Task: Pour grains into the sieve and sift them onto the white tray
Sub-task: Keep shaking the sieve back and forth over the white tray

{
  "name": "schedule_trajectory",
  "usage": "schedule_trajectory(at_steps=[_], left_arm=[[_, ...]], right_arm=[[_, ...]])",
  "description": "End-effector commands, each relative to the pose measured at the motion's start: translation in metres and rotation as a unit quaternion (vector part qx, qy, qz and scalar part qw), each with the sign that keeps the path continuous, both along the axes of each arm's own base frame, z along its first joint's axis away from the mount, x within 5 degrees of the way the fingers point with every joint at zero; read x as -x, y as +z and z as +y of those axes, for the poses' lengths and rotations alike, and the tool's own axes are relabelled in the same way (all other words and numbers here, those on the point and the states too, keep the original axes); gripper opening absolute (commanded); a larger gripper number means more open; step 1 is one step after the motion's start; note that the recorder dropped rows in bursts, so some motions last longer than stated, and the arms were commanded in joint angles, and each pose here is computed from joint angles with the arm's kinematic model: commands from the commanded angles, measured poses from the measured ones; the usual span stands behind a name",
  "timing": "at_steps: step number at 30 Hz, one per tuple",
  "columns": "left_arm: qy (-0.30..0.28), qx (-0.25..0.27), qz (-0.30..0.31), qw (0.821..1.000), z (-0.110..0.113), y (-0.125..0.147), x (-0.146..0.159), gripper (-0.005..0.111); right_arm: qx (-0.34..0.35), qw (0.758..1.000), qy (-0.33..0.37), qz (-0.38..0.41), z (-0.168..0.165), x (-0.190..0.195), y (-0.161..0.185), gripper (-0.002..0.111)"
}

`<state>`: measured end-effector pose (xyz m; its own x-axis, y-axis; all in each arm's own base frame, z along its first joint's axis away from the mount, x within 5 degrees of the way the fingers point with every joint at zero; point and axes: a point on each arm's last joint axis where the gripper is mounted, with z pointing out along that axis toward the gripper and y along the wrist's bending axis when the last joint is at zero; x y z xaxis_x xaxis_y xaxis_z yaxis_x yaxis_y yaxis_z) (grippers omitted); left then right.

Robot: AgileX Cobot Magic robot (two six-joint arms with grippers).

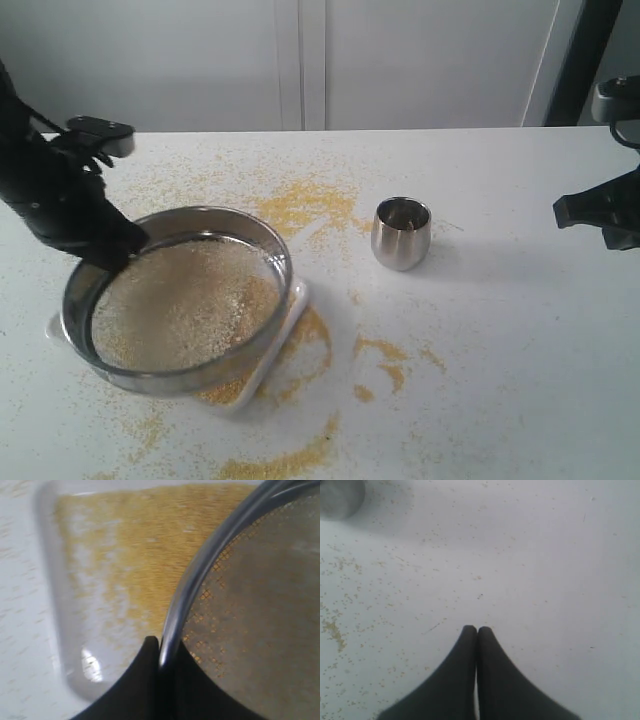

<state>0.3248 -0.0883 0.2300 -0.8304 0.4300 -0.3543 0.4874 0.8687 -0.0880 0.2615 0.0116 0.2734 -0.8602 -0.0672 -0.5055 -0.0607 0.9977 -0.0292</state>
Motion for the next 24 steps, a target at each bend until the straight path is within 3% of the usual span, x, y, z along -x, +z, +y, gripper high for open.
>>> schedule_trajectory(at_steps=[1,5,7,8,13,15,18,20,22,24], left_arm=[[0.098,0.002,0.006,0.995,0.035,0.007,-0.004,0.000],[-0.018,0.011,0.010,1.000,-0.012,0.007,0.009,0.000],[-0.035,-0.002,-0.006,0.999,-0.021,0.007,0.009,0.000],[-0.020,-0.007,-0.010,1.000,-0.018,0.007,0.007,0.000],[0.099,-0.023,0.012,0.995,0.041,0.006,-0.003,0.000],[0.086,0.011,0.014,0.996,0.036,0.009,-0.001,0.000],[0.009,0.077,0.002,0.997,-0.008,0.015,0.005,0.000],[-0.015,0.077,-0.007,0.997,-0.022,0.015,0.007,0.000],[0.004,0.062,-0.015,0.998,-0.013,0.014,0.003,0.000],[0.042,0.031,-0.014,0.999,0.018,0.012,-0.003,0.000]], right_arm=[[0.001,1.000,0.000,-0.006,-0.001,0.001,0.002,0.000],[0.001,1.000,0.000,-0.006,-0.001,0.001,0.002,0.000],[0.001,1.000,0.000,-0.006,-0.001,0.001,0.002,0.000],[0.001,1.000,0.000,-0.006,-0.001,0.001,0.002,0.000],[-0.005,1.000,-0.009,-0.006,-0.001,0.001,0.002,0.000],[-0.005,1.000,-0.009,-0.006,-0.001,0.001,0.002,0.000],[-0.005,1.000,-0.009,-0.006,-0.001,0.001,0.002,0.000],[-0.005,1.000,-0.009,-0.006,-0.001,0.001,0.002,0.000],[-0.006,1.000,-0.010,-0.006,0.000,0.001,0.002,0.000],[-0.006,1.000,-0.010,-0.006,0.000,0.001,0.002,0.000]])
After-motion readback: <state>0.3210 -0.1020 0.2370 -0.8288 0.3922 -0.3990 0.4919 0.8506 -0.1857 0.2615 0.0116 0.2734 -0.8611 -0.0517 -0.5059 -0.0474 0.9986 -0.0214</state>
